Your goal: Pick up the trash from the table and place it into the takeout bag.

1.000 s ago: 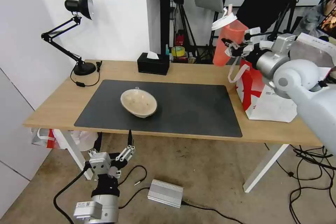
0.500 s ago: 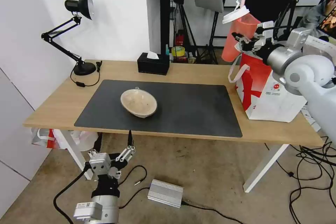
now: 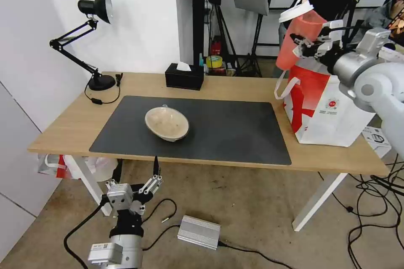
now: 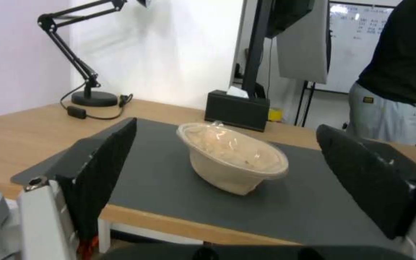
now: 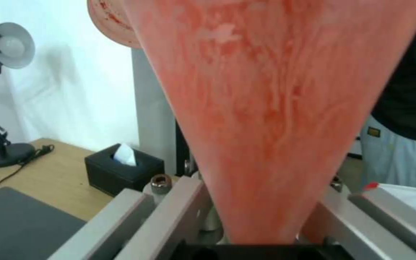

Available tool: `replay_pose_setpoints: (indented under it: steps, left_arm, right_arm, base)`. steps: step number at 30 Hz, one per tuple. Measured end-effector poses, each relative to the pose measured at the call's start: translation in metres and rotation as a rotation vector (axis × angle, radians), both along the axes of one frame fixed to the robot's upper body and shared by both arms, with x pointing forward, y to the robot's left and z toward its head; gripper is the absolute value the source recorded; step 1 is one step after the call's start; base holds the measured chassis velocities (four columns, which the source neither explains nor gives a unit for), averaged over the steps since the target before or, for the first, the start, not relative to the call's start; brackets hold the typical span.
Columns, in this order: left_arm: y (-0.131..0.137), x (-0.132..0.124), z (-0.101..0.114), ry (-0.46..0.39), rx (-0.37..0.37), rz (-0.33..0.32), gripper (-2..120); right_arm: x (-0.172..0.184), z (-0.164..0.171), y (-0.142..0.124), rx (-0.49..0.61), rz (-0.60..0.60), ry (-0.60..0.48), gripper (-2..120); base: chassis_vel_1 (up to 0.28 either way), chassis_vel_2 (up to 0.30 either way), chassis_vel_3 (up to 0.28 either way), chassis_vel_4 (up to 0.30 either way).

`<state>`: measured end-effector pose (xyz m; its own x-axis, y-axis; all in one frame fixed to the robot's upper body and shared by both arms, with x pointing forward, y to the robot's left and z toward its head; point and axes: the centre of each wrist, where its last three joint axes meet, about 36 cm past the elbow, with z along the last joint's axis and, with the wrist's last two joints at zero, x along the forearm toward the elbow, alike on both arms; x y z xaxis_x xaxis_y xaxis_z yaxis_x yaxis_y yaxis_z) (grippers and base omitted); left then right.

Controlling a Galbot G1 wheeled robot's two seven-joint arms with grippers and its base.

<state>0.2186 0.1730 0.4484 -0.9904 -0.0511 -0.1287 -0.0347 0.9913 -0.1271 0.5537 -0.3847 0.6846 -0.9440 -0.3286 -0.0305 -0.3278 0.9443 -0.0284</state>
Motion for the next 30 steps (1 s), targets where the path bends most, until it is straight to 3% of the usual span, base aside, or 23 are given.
replay_pose_setpoints:
  steps: [30]
  left_arm:
    - [0.001,0.001,-0.002,0.003,0.004,-0.006,100]
  right_arm:
    - [0.019,-0.001,-0.042,0.030,-0.111,0.017,4]
  base:
    - [0.000,0.000,0.000,0.000]
